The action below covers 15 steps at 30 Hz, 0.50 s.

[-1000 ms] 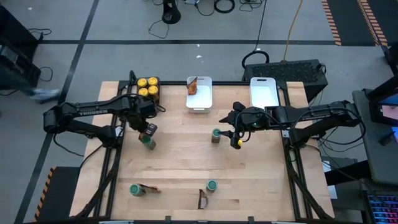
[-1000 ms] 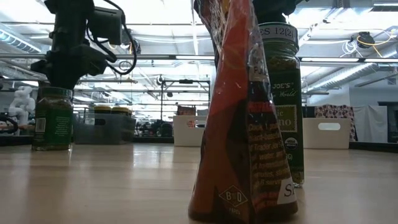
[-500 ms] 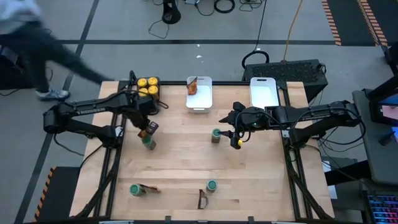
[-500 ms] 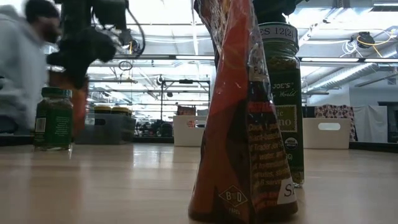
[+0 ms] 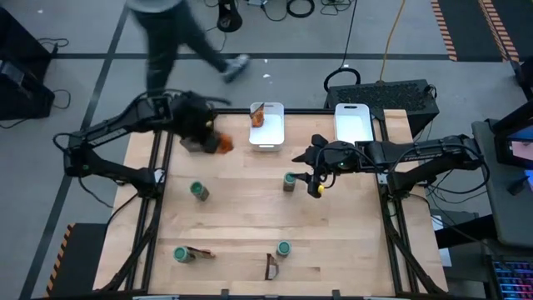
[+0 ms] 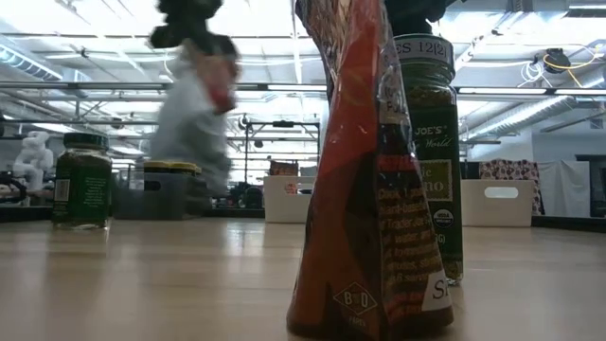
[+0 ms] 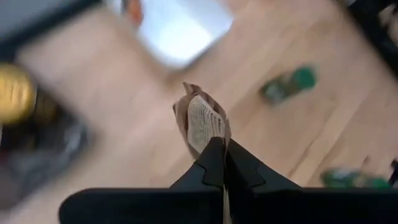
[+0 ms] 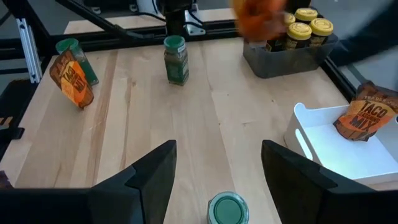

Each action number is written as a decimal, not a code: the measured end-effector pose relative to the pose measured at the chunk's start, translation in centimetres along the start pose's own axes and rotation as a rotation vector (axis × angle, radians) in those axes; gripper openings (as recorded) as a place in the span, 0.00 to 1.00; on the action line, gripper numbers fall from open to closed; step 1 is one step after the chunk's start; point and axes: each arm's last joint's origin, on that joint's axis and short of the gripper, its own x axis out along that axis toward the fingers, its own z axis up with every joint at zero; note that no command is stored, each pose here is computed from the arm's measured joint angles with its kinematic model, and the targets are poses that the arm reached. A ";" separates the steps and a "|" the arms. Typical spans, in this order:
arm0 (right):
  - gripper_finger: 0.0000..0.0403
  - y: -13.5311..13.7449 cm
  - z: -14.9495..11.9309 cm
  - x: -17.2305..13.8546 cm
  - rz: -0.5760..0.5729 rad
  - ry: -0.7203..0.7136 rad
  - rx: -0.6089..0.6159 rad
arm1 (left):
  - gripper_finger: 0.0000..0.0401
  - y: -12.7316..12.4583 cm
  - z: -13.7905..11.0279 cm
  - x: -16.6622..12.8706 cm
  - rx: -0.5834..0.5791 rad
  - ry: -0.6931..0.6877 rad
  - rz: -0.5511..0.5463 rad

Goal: Sort spices by type
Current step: Put the top orange seasoning pack into the left white bin

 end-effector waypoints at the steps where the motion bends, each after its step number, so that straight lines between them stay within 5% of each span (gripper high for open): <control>1: 0.54 0.0 0.1 0.0 0.001 -0.005 0.001 | 0.00 -0.3 0.9 0.2 0.023 -0.020 -0.010; 15: 0.54 0.0 0.2 0.0 0.004 -0.018 0.082 | 0.00 1.8 13.1 11.6 0.300 0.047 0.050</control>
